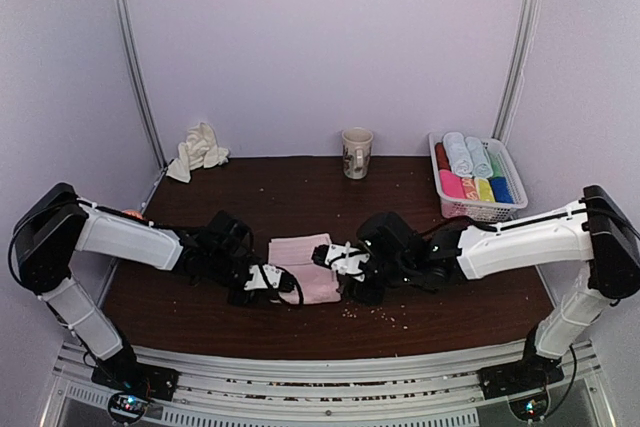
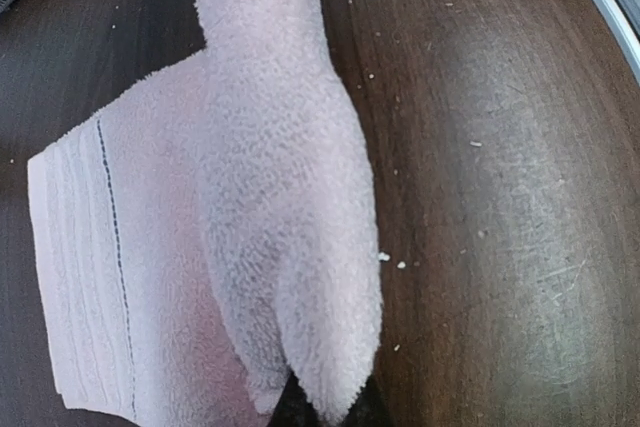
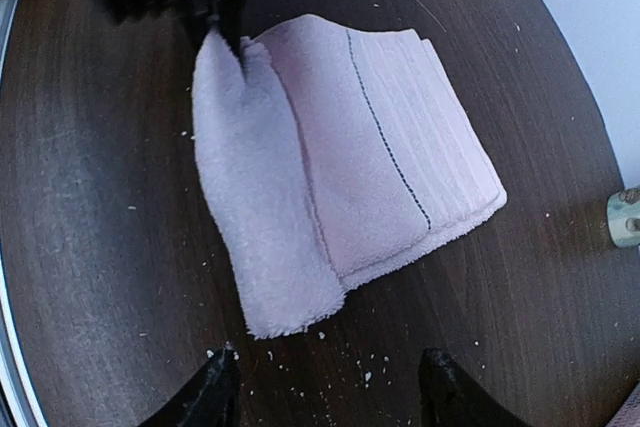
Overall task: Roll the towels
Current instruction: Roll the towel at the center of the board.
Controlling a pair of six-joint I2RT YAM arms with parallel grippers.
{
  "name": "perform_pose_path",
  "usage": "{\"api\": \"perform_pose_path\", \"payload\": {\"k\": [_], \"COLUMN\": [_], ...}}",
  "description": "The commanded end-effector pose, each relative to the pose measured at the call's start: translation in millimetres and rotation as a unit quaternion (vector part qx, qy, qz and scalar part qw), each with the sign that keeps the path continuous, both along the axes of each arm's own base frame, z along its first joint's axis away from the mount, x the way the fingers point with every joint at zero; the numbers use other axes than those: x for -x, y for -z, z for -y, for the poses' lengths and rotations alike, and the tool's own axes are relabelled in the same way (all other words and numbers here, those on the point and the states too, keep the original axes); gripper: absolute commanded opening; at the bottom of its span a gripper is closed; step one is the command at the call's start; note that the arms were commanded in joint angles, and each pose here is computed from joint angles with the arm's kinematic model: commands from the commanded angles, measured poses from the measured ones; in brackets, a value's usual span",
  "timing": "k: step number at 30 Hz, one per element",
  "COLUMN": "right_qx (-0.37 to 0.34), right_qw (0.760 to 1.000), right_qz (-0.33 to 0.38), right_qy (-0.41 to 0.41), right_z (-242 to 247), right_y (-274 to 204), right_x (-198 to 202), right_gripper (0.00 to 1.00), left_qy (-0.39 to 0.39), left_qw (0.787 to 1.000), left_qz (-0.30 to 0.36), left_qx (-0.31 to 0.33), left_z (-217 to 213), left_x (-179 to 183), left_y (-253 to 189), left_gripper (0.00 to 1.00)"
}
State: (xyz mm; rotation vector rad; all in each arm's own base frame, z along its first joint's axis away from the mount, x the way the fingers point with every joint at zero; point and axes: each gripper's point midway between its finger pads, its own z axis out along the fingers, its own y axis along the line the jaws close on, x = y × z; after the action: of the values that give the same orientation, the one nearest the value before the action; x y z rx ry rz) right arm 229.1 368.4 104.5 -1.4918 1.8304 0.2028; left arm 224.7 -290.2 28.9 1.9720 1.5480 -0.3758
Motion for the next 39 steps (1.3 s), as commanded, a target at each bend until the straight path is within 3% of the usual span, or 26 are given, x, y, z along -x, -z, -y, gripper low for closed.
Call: {"api": "perform_pose_path", "payload": {"k": [1,5,10,27,33,39], "right_qx": [-0.018,-0.027,0.019,0.099,0.107,0.115], "right_qw": [0.990,0.982,0.975,0.959,0.959,0.961], "right_qz": [0.140,0.183,0.215,0.265,0.262,0.250], "right_qy": [-0.015,-0.034,-0.048,-0.035,-0.026,-0.021], "right_z": [-3,-8,-19,-58,-60,-60], "right_y": [-26,-28,-6,43,55,62], "right_x": [-3,6,11,-4,-7,-9], "right_gripper": [0.61,0.65,0.66,0.65,0.56,0.34], "left_qy": [-0.003,-0.010,-0.021,-0.045,-0.044,-0.044], "left_qw": [0.992,0.986,0.979,0.970,0.969,0.969], "left_qz": [-0.123,-0.165,-0.199,-0.236,-0.238,-0.238], "left_qx": [-0.035,-0.033,-0.040,-0.043,-0.041,-0.041], "left_z": [-20,-22,-22,-26,-26,-27], "left_x": [29,26,19,7,7,8], "left_y": [20,22,28,38,38,37], "left_gripper": [0.00,0.00,0.00,0.00,0.00,0.00]}}
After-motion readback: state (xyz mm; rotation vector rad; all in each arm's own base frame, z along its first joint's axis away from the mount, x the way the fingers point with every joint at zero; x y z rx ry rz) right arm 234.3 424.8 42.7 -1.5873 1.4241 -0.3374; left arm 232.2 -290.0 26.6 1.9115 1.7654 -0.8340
